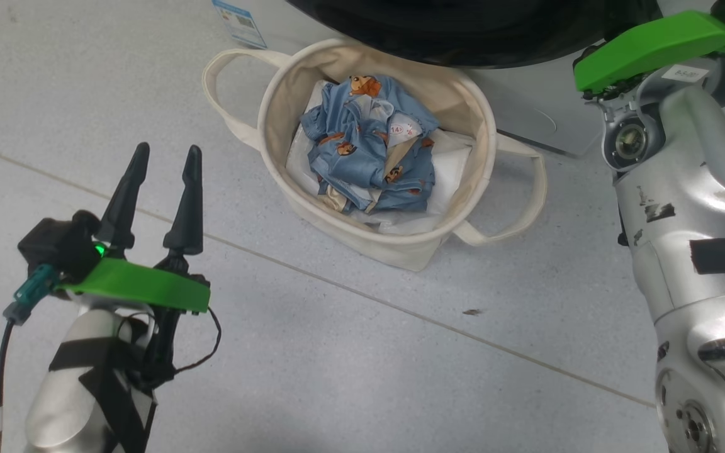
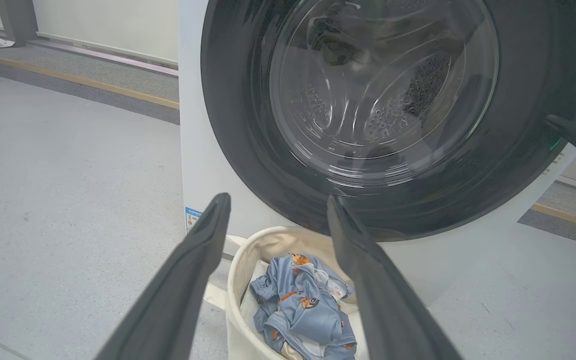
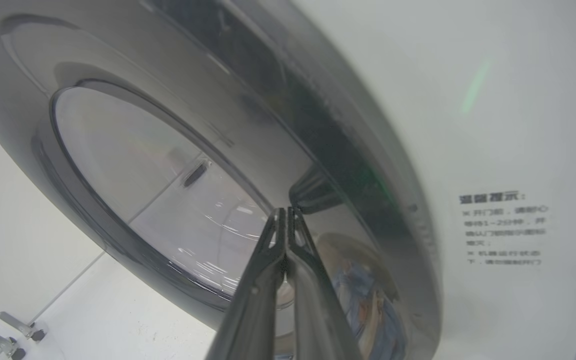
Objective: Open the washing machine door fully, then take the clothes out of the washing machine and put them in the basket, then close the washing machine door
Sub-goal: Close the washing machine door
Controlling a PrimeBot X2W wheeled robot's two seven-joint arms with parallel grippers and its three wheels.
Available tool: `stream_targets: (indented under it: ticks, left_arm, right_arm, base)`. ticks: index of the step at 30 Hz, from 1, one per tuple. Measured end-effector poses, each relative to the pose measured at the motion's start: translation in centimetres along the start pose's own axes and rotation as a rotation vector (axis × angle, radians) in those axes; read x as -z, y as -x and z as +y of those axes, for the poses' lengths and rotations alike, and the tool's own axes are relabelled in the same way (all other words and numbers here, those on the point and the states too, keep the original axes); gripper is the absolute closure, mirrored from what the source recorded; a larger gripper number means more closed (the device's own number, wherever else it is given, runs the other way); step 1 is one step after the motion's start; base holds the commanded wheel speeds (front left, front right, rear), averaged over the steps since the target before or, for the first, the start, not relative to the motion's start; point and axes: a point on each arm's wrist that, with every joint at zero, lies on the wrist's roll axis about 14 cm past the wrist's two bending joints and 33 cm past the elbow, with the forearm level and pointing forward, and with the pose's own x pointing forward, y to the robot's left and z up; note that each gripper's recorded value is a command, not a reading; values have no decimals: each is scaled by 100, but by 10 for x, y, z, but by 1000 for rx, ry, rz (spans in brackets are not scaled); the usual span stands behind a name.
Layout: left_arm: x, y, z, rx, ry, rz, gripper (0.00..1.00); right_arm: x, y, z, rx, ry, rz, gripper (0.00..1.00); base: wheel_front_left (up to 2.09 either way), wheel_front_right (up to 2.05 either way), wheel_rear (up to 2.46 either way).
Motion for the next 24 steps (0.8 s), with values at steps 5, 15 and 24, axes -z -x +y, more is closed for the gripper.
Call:
stream_targets:
  ticks: [5, 15, 24]
  left_arm:
    - [1, -2, 1, -6, 3, 0, 0]
    - [-17, 2, 4, 1, -16, -30, 0]
    - [-43, 9, 25, -5, -52, -52, 0]
  right_arm:
    - [3, 0, -2, 3, -6, 5, 21]
    - [-14, 22, 13, -41, 45, 1, 0]
    - [-41, 82, 16, -58, 127, -58, 0]
  base:
    - [0, 0, 0]
    - [0, 0, 0]
    - [0, 0, 0]
